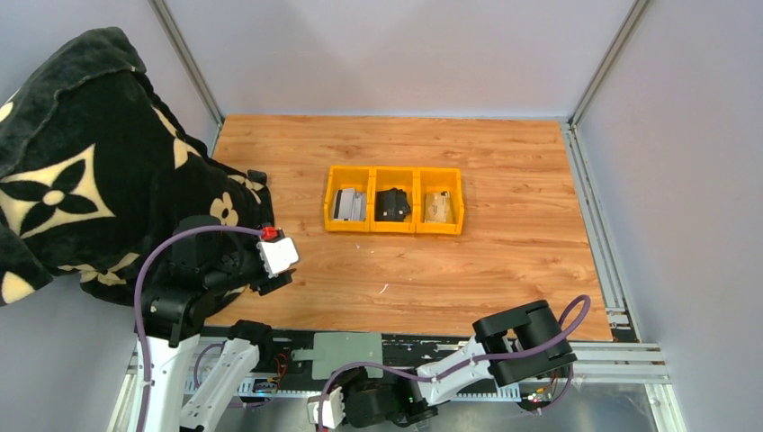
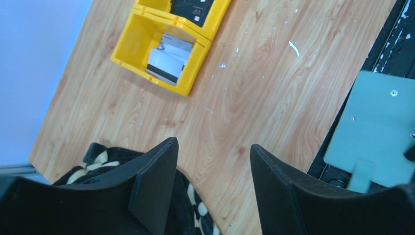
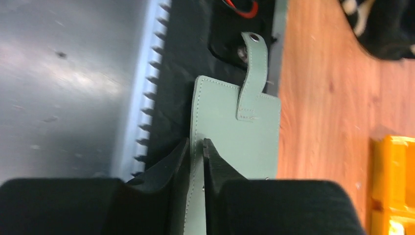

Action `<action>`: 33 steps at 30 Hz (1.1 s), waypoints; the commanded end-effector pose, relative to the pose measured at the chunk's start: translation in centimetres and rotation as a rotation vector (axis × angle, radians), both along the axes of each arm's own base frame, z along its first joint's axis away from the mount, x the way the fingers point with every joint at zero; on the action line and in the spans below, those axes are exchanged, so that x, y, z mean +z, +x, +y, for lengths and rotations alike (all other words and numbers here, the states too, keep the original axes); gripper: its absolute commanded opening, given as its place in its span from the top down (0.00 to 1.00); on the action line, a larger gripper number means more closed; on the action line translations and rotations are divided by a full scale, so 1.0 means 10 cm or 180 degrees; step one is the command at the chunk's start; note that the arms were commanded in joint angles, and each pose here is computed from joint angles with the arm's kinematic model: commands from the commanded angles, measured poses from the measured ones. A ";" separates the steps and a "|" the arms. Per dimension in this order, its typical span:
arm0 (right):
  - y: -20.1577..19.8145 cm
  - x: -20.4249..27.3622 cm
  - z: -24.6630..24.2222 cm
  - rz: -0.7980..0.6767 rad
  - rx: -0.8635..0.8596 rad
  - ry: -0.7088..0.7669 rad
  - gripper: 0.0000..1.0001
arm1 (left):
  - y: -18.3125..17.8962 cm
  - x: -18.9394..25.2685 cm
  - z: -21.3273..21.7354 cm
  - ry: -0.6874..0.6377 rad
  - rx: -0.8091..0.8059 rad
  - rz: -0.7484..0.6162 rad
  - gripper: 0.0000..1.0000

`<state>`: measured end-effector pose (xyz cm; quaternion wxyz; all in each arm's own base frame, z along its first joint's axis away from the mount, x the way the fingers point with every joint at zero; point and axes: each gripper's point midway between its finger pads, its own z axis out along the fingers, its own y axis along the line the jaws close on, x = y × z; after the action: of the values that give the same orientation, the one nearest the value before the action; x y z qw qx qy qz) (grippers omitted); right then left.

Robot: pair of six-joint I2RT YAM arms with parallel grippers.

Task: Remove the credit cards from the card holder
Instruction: Pick up the card holder from the corner of the board.

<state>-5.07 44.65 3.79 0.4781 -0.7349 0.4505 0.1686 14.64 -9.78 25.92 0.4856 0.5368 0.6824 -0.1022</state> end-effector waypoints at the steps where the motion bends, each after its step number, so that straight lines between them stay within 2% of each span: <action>1: 0.43 0.11 -0.21 -0.0487 -0.0530 0.0098 0.90 | 0.00 0.16 -0.03 -0.0128 0.0015 -0.0074 0.35; 3: 0.56 0.26 -0.24 -0.0498 -0.0666 0.0231 1.00 | 0.00 0.16 -0.06 -0.0148 -0.0025 -0.0049 0.35; 6: 0.73 0.53 -0.27 -0.0480 -0.0804 0.0476 1.00 | -0.03 0.12 -0.08 -0.0125 -0.0142 -0.0101 0.37; 9: 0.90 0.82 -0.30 -0.0253 -0.0899 0.0737 1.00 | -0.12 0.07 -0.14 -0.0156 -0.0324 -0.0174 0.37; 17: 1.39 1.20 -0.45 0.0708 -0.0968 0.1094 1.00 | -0.41 -0.16 -0.45 -0.0568 -0.0963 0.0207 0.38; 22: 1.61 1.32 -0.49 0.1110 -0.0926 0.1214 1.00 | -0.42 -0.45 -0.48 -0.0452 -0.1146 0.0365 0.40; 24: 1.68 1.33 -0.47 0.1273 -0.0913 0.1234 1.00 | -0.44 -0.51 -0.51 -0.0494 -0.1236 0.0443 0.34; 26: 1.67 1.35 -0.41 0.1438 -0.0796 0.1234 1.00 | -0.44 -0.59 -0.55 -0.0495 -0.1376 0.0466 0.05; 27: 1.68 1.35 -0.39 0.1505 -0.0759 0.1237 1.00 | -0.42 -0.63 -0.55 -0.0453 -0.1440 0.0433 0.01; 33: 1.75 1.38 -0.23 0.1842 -0.0545 0.1247 1.00 | -0.22 -0.92 -0.49 -0.0001 -0.1738 0.0150 0.00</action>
<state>13.34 40.52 15.62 0.5008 -0.5112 0.6077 0.3443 11.46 -14.65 17.82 0.4184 0.6445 0.5790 -0.2726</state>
